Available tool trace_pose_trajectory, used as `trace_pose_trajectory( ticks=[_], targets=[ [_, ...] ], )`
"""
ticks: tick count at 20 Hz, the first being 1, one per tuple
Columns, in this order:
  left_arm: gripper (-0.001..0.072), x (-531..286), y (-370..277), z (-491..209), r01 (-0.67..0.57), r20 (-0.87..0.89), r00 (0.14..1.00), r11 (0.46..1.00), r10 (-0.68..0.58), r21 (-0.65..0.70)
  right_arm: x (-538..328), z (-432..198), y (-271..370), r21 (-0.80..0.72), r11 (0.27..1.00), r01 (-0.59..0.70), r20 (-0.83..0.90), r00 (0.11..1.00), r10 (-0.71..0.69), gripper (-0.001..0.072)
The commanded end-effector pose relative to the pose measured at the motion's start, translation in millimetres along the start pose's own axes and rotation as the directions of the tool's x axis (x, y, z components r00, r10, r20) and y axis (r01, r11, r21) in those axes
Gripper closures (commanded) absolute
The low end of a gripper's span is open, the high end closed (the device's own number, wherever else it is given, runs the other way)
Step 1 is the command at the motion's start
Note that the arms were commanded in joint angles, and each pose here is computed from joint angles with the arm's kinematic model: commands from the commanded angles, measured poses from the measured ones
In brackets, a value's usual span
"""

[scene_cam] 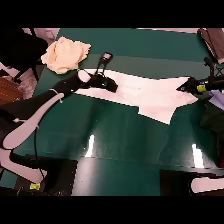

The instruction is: Fold the shirts.

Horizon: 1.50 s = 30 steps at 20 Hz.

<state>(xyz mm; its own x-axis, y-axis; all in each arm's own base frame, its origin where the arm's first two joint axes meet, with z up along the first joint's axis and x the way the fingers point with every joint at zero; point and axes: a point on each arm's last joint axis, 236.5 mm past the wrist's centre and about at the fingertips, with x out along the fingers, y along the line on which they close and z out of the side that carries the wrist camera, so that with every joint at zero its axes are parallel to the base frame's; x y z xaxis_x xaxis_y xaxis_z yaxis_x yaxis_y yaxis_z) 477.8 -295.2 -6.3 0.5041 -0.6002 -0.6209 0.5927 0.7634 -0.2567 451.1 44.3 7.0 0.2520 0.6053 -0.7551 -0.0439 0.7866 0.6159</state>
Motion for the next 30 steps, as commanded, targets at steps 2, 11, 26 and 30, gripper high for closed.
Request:
trace_pose_trajectory(
  ticks=[2, 11, 26, 30],
  targets=[
    [0.0683, 24, -34, -15, 0.126, -0.021, 0.992, 0.985, -0.124, 0.115, -5, -3, 17, -0.039, 0.999, 0.017, -0.005, 1.000, -0.017, 0.0696],
    [0.0683, 43, -32, -23, 0.148, -0.024, 0.989, 0.981, -0.147, 0.122, -16, -2, 130, -0.160, 0.987, -0.013, 0.105, 0.994, 0.030, 0.0695],
    [0.0685, 28, -12, -5, 0.136, 0.027, 0.990, 0.991, -0.135, 0.001, 105, -8, 360, -0.275, 0.919, -0.281, -0.002, 0.956, 0.292, 0.0695],
    [0.0685, -30, 78, 6, -0.023, 0.004, 1.000, 0.991, 0.023, -0.134, 133, -5, 363, -0.242, 0.927, -0.287, 0.032, 0.952, 0.304, 0.0696]
  ],
)
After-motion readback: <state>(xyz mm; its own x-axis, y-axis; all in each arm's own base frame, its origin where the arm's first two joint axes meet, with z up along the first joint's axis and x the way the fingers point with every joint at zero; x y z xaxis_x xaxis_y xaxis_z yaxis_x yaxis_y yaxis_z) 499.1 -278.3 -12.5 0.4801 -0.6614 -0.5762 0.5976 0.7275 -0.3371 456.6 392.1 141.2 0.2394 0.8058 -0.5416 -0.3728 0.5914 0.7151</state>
